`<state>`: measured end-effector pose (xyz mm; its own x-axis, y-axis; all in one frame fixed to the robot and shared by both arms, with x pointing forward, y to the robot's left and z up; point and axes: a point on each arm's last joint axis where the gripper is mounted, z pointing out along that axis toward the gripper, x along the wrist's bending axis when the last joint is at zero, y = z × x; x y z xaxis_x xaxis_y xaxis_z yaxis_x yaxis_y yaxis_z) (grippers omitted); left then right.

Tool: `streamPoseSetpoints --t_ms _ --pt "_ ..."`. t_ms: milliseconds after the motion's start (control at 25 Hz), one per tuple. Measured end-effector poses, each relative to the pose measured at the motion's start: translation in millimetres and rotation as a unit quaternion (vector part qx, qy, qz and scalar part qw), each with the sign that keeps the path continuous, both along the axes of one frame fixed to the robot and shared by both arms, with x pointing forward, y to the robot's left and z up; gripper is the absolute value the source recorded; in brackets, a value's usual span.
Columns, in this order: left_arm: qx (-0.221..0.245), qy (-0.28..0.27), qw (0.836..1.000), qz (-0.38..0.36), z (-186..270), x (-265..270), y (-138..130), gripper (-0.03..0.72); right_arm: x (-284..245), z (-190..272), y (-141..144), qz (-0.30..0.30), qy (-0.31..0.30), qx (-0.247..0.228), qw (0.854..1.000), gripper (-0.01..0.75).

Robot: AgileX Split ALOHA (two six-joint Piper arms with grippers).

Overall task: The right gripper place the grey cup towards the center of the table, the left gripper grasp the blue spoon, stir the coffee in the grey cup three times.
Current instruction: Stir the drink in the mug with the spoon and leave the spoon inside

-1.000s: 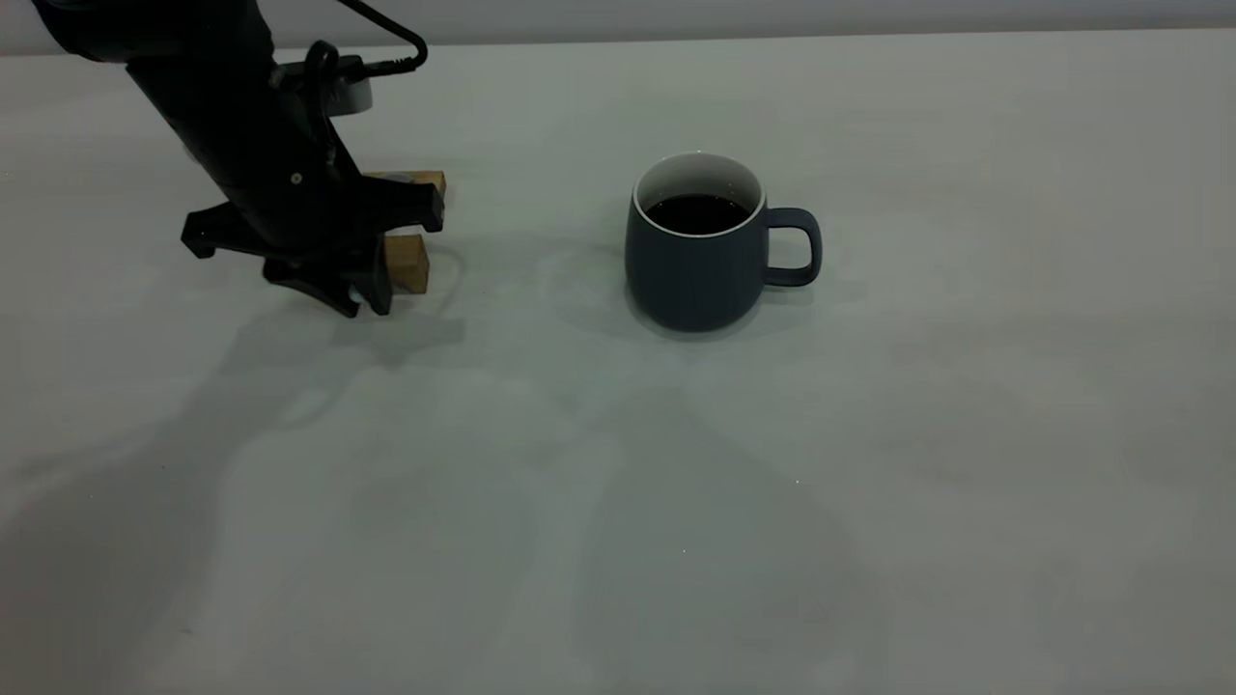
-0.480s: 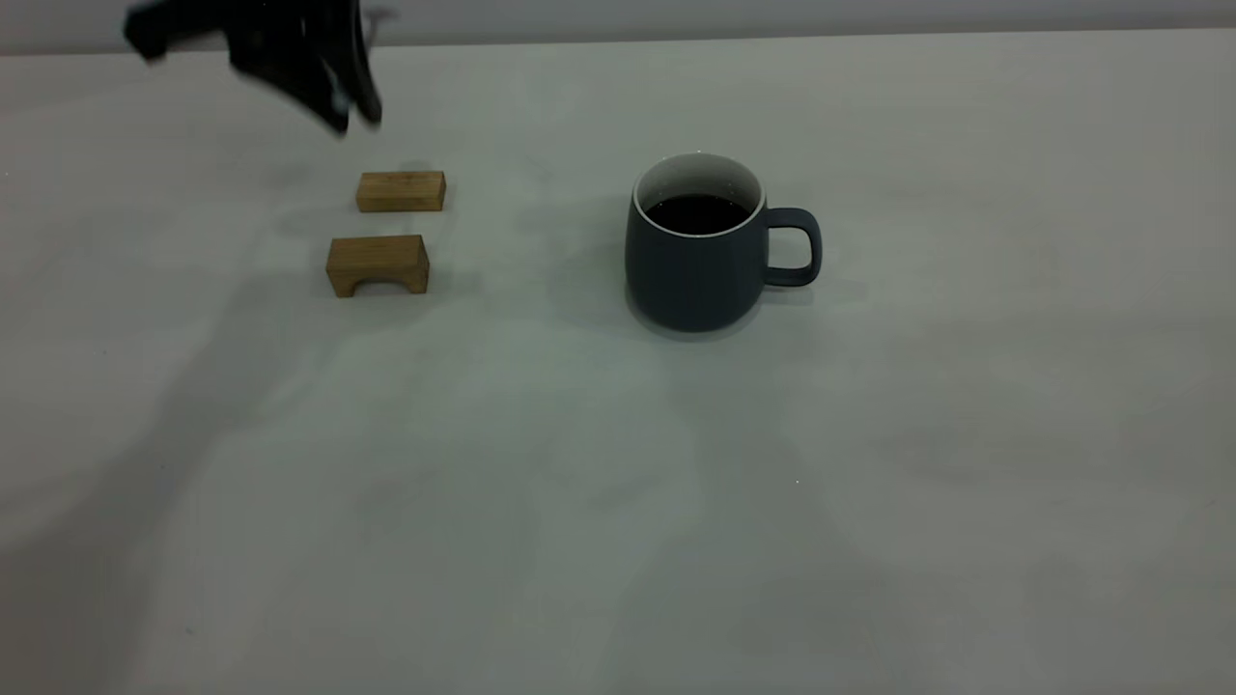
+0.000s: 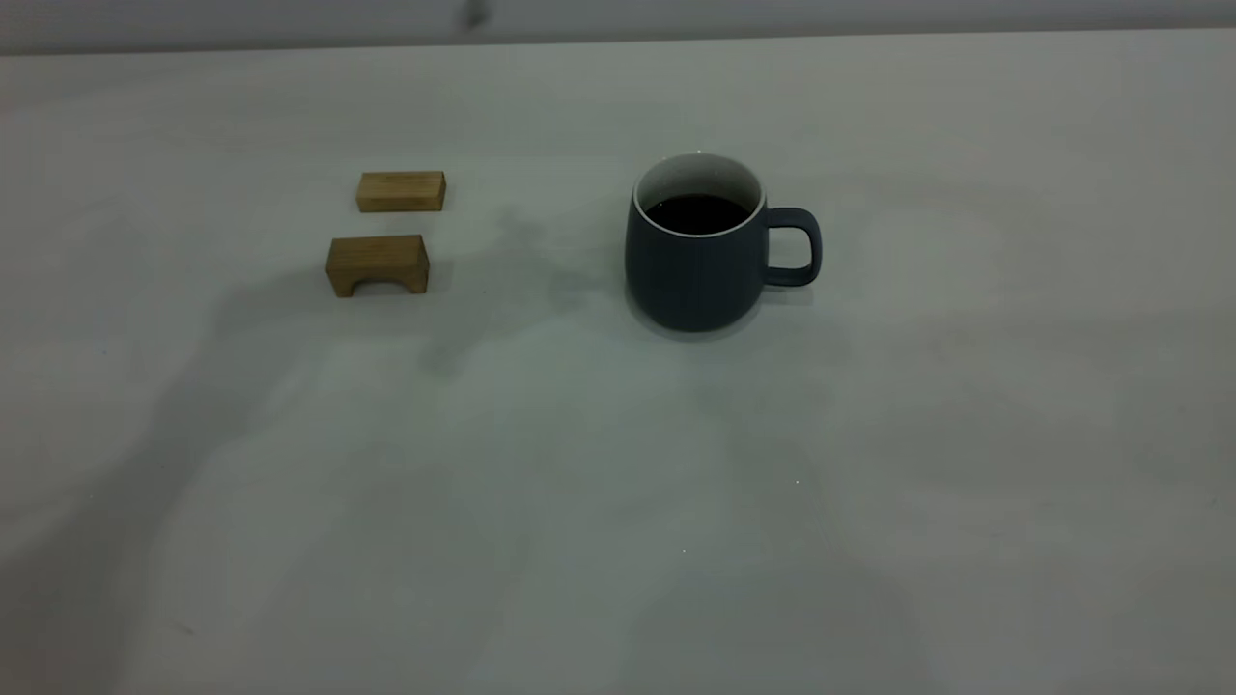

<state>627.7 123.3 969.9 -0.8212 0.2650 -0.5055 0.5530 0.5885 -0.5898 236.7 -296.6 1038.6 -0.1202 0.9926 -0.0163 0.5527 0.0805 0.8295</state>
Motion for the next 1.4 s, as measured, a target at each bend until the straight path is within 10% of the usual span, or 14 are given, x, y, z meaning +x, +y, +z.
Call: streamPoseSetpoints --t_ms 320,1000,1400 --pt "-0.169 0.121 0.976 0.071 -19.9 3.3 -41.1 0.164 0.0 0.0 0.0 0.0 0.0 0.0 1.0 0.238" --pt "-0.168 0.233 0.949 0.13 -113.8 10.2 -43.7 0.164 0.0 0.0 0.0 0.0 0.0 0.0 1.0 0.239" --pt "-0.168 0.16 0.966 0.115 -140.6 17.2 -44.1 0.164 0.0 0.0 0.0 0.0 0.0 0.0 1.0 0.239"
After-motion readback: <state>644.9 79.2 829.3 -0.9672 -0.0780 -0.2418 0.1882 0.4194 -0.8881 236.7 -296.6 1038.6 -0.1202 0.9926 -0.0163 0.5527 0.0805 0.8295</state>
